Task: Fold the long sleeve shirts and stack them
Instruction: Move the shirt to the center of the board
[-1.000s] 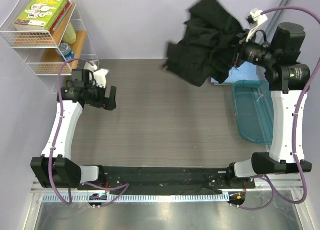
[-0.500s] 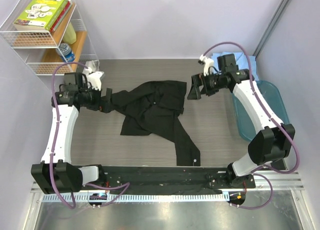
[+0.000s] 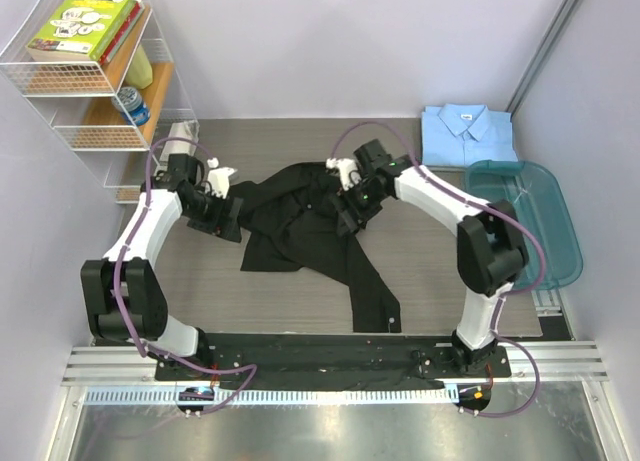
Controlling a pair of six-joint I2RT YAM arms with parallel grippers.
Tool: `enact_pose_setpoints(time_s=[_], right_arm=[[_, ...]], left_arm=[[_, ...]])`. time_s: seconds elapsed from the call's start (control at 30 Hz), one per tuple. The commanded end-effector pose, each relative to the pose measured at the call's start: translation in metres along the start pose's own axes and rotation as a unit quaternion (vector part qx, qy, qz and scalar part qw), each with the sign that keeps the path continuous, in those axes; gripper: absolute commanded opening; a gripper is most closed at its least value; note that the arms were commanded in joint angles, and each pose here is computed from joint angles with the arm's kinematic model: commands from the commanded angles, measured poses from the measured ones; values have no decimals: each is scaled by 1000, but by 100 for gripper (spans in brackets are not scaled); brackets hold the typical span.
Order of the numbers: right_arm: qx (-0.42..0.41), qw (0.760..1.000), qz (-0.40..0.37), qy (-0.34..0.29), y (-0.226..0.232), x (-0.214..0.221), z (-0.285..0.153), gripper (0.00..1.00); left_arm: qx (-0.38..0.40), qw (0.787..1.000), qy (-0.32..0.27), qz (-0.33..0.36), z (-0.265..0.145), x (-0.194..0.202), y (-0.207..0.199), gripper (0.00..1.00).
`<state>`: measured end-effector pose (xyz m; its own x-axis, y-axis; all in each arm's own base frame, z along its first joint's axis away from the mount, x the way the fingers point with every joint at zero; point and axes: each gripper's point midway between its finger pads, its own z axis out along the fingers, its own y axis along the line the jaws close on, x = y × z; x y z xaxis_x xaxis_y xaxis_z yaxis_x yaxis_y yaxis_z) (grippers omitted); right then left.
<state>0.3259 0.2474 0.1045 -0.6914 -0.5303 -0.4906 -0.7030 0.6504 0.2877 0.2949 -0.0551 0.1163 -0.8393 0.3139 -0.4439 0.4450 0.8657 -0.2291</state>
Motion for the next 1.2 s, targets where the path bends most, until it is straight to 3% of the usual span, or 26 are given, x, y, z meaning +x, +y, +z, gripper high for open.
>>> enact_pose_setpoints(time_s=[0.0, 0.03, 0.23, 0.37, 0.43, 0.47, 0.5, 0.53, 0.63, 0.67, 0.7, 0.77, 0.83, 0.97, 1.17], right_arm=[[-6, 1000, -7, 22, 12, 6, 16, 75], [-1, 1000, -5, 26, 12, 12, 21, 80], [24, 995, 18, 99, 7, 74, 33, 89], [31, 990, 7, 138, 12, 102, 44, 86], [54, 987, 0, 150, 8, 111, 49, 65], [58, 985, -2, 160, 7, 114, 52, 48], [65, 986, -13, 150, 4, 101, 47, 4], [76, 985, -16, 154, 1, 95, 36, 1], [108, 993, -33, 22, -9, 3, -39, 1], [130, 989, -31, -68, -22, -53, -91, 1], [131, 983, -42, -125, -18, -79, -133, 1], [163, 955, -75, -235, -13, -132, -217, 1], [205, 926, -113, -296, -17, -152, -274, 1], [293, 865, -140, -383, -15, -176, -349, 1], [326, 839, -132, -416, -17, -181, -372, 1]], left_arm=[[-4, 999, -4, 36, 8, 2, -4, 88], [-6, 999, 0, 35, 10, 6, -3, 88], [-8, 999, 18, 40, 17, 13, 1, 88], [-14, 999, 18, 42, 19, 12, 4, 88], [-15, 999, 14, 38, 19, 10, 4, 88], [-17, 999, 11, 36, 18, 8, 4, 88], [-19, 999, 8, 35, 18, 5, 5, 88], [-19, 999, 5, 33, 16, 3, 5, 88], [-20, 999, -19, 29, 7, -11, 6, 88], [-20, 999, -29, 27, 2, -16, 5, 88], [-24, 998, -51, 25, -5, -29, 9, 88], [-8, 997, -76, 24, -12, -44, 1, 88], [-10, 994, -105, 34, -20, -59, 0, 89], [-35, 990, -130, 28, -20, -73, 10, 90], [-53, 989, -137, 30, -4, -81, 26, 90]])
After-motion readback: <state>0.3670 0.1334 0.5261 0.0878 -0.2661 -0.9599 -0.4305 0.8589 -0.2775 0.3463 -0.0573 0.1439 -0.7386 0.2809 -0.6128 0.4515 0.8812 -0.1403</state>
